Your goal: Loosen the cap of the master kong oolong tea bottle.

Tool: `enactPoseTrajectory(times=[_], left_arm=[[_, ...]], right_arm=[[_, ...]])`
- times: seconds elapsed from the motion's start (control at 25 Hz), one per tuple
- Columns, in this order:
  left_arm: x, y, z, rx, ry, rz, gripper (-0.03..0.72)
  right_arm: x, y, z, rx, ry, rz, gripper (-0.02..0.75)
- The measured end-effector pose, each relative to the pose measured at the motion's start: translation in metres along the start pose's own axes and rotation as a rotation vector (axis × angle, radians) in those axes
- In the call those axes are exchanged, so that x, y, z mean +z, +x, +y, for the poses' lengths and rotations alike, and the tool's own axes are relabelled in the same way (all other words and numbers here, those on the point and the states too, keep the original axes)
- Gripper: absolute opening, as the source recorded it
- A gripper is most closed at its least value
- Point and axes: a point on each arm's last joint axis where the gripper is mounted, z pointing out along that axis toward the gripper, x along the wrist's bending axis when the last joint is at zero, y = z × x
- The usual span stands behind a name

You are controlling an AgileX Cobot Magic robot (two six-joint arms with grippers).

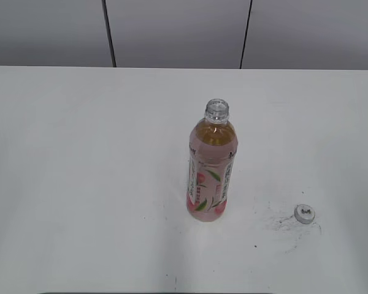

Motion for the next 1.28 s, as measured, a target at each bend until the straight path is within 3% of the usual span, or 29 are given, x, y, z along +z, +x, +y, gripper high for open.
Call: enactPoseTrajectory(times=[0.28,0.56,0.88,1.28], left_arm=[[-0.015,0.006,-0.020,0.092,-0.060,-0.007,0.438],[-0.009,0.006,-0.035,0.106,-0.134,-0.040,0.426],[-0.019,0.001,-0.046,0.189,-0.252,-0.144,0.423],[-0.024,0.001,-0.050,0.194,-0.291,-0.152,0.384]], right_arm=[[-0.014,-0.001,-0.053,-0.042,-0.321,-0.006,0.545],[-0.029,-0.002,-0.086,-0.039,-0.589,-0.014,0.545],[-0.031,-0.002,-0.089,-0.038,-0.617,-0.014,0.545],[-0.031,-0.002,-0.089,-0.038,-0.618,-0.015,0.545]])
